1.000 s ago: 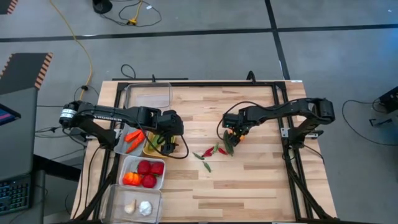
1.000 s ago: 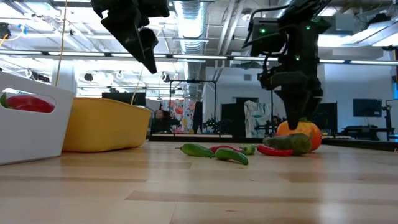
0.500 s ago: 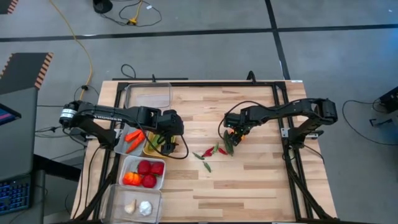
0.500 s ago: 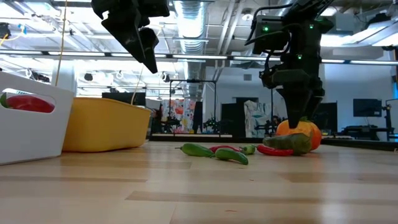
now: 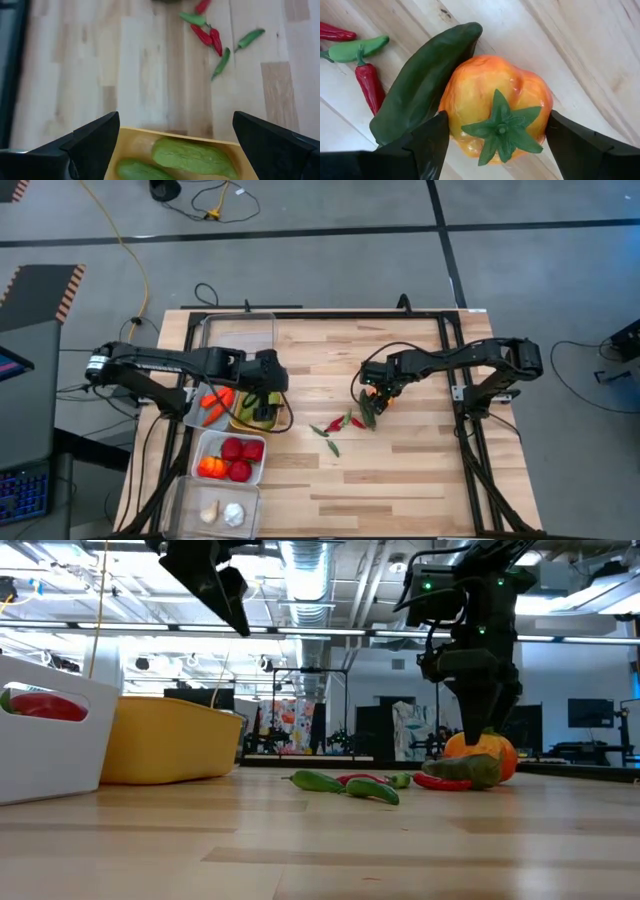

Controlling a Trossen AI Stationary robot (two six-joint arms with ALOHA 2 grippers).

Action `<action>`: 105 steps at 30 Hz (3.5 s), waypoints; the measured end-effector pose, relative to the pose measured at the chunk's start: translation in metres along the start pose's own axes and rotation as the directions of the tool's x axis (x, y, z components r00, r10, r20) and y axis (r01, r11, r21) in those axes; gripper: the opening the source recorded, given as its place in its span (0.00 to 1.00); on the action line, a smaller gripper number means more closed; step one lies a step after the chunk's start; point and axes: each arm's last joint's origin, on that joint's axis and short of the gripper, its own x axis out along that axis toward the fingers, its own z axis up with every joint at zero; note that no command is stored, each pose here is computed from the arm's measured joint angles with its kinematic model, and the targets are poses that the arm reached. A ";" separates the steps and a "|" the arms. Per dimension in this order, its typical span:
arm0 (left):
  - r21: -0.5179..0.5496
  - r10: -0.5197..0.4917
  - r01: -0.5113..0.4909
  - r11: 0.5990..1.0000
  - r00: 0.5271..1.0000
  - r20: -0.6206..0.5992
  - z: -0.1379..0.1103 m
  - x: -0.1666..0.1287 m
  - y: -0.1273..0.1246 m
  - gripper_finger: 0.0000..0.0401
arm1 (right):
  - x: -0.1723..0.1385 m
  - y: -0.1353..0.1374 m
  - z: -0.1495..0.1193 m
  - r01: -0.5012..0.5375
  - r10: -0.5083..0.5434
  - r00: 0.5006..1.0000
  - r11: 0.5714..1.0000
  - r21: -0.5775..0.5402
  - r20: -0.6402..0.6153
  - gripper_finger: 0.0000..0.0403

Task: Sort produce into baskets
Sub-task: Put the tomato into the white bin, then put the middle left pepper into the top transparent bin

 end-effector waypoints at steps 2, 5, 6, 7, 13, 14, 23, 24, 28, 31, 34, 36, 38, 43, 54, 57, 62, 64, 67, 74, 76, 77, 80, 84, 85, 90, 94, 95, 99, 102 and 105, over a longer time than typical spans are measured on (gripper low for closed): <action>-0.005 0.018 -0.018 1.000 0.999 0.029 -0.001 -0.010 0.002 0.94 | -0.003 0.001 0.002 -0.006 0.006 1.000 1.000 -0.006 0.010 0.81; -0.021 0.040 -0.039 0.999 0.997 0.071 -0.004 -0.023 0.004 0.94 | -0.012 0.005 0.009 -0.028 0.028 0.999 1.000 -0.012 0.043 0.81; -0.029 0.045 -0.042 0.999 0.995 0.084 -0.005 -0.028 0.005 0.94 | -0.016 0.007 0.012 -0.035 0.036 0.998 0.999 -0.014 0.055 0.81; -0.039 0.052 -0.048 0.998 0.994 0.094 -0.006 -0.032 0.005 0.94 | -0.019 0.008 0.014 -0.043 0.044 0.997 0.999 -0.015 0.067 0.81; -0.075 0.103 -0.095 0.993 0.988 0.112 -0.017 -0.054 0.009 0.94 | -0.040 0.022 0.027 -0.103 0.111 0.981 0.993 -0.057 0.161 0.81; -0.078 0.111 -0.102 0.992 0.987 0.117 -0.019 -0.057 0.010 0.94 | -0.043 0.025 0.028 -0.119 0.129 0.975 0.991 -0.065 0.182 0.81; -0.075 0.126 -0.114 0.991 0.975 0.181 -0.029 -0.080 0.013 0.94 | -0.066 0.079 0.042 -0.344 0.424 0.768 0.905 -0.250 0.480 0.81; -0.075 0.132 -0.120 0.990 0.973 0.187 -0.030 -0.082 0.014 0.94 | -0.069 0.086 0.041 -0.360 0.457 0.735 0.889 -0.283 0.501 0.81; -0.079 0.172 -0.159 0.984 0.963 0.206 -0.032 -0.088 0.015 0.94 | -0.075 0.115 0.040 -0.417 0.580 0.583 0.814 -0.404 0.569 0.81; -0.072 0.181 -0.169 0.983 0.959 0.218 -0.033 -0.092 0.016 0.94 | -0.074 0.137 0.040 -0.428 0.652 0.460 0.757 -0.493 0.602 0.81; -0.076 0.183 -0.169 0.983 0.954 0.238 -0.033 -0.094 0.018 0.94 | -0.064 0.159 0.037 -0.433 0.704 0.367 0.708 -0.558 0.608 0.81; -0.083 0.185 -0.170 0.982 0.953 0.238 -0.034 -0.095 0.018 0.94 | -0.054 0.170 0.037 -0.442 0.724 0.327 0.685 -0.579 0.607 0.81; -0.094 0.188 -0.169 0.981 0.948 0.258 -0.033 -0.098 0.019 0.94 | -0.044 0.184 0.040 -0.451 0.742 0.282 0.662 -0.599 0.608 0.81; -0.097 0.188 -0.168 0.981 0.945 0.268 -0.033 -0.098 0.019 0.94 | -0.017 0.219 0.051 -0.457 0.762 0.239 0.635 -0.623 0.602 0.81; -0.102 0.185 -0.162 0.982 0.941 0.284 -0.029 -0.096 0.019 0.94 | 0.024 0.278 0.082 -0.449 0.788 0.204 0.602 -0.660 0.581 0.81; -0.104 0.185 -0.161 0.981 0.940 0.287 -0.029 -0.096 0.019 0.94 | 0.031 0.285 0.086 -0.453 0.804 0.198 0.582 -0.675 0.561 0.82; -0.104 0.185 -0.161 0.981 0.940 0.287 -0.029 -0.096 0.019 0.94 | 0.037 0.291 0.090 -0.454 0.805 0.190 0.579 -0.677 0.562 0.86; -0.105 0.185 -0.161 0.981 0.940 0.288 -0.029 -0.096 0.019 0.94 | 0.039 0.291 0.090 -0.461 0.805 0.192 0.579 -0.673 0.561 0.88; -0.104 0.185 -0.161 0.981 0.940 0.288 -0.029 -0.096 0.019 0.94 | 0.041 0.291 0.089 -0.482 0.803 0.211 0.581 -0.656 0.557 0.90; -0.104 0.184 -0.160 0.982 0.940 0.288 -0.029 -0.096 0.019 0.94 | 0.041 0.291 0.089 -0.438 0.805 0.206 0.584 -0.683 0.556 0.94; -0.104 0.184 -0.160 0.982 0.940 0.288 -0.029 -0.096 0.019 0.94 | 0.041 0.291 0.089 -0.418 0.806 0.206 0.586 -0.694 0.555 0.95; -0.104 0.184 -0.160 0.982 0.940 0.289 -0.029 -0.096 0.019 0.94 | 0.041 0.291 0.089 -0.418 0.806 0.205 0.585 -0.695 0.555 0.95; -0.104 0.184 -0.160 0.982 0.940 0.289 -0.029 -0.096 0.019 0.94 | 0.041 0.291 0.089 -0.417 0.806 0.205 0.585 -0.696 0.555 0.97; -0.105 0.184 -0.159 0.982 0.940 0.289 -0.029 -0.096 0.019 0.94 | 0.041 0.291 0.089 -0.423 0.806 0.210 0.585 -0.692 0.553 0.99; -0.109 0.183 -0.158 0.981 0.940 0.289 -0.029 -0.096 0.019 0.94 | 0.041 0.291 0.089 -0.440 0.805 0.212 0.584 -0.682 0.553 0.99; -0.131 0.154 -0.120 0.984 0.944 0.293 -0.028 -0.096 0.018 0.94 | 0.036 0.283 0.097 -0.466 0.840 0.226 0.538 -0.703 0.493 0.97; -0.119 0.109 -0.076 0.990 0.948 0.299 -0.028 -0.096 0.017 0.94 | 0.005 0.271 0.102 -0.428 0.856 0.280 0.516 -0.742 0.434 0.97; -0.118 0.105 -0.073 0.990 0.948 0.299 -0.028 -0.096 0.017 0.94 | -0.005 0.268 0.101 -0.405 0.848 0.313 0.526 -0.748 0.427 0.97; -0.135 0.108 -0.070 0.988 0.948 0.299 -0.028 -0.096 0.017 0.94 | -0.032 0.251 0.088 -0.271 0.735 0.517 0.626 -0.731 0.439 0.97; -0.141 0.110 -0.071 0.988 0.948 0.298 -0.028 -0.096 0.017 0.94 | -0.052 0.238 0.073 -0.155 0.611 0.642 0.695 -0.702 0.463 0.97; -0.151 0.110 -0.067 0.986 0.948 0.298 -0.028 -0.096 0.017 0.94 | -0.071 0.222 0.058 -0.089 0.504 0.742 0.728 -0.680 0.443 0.96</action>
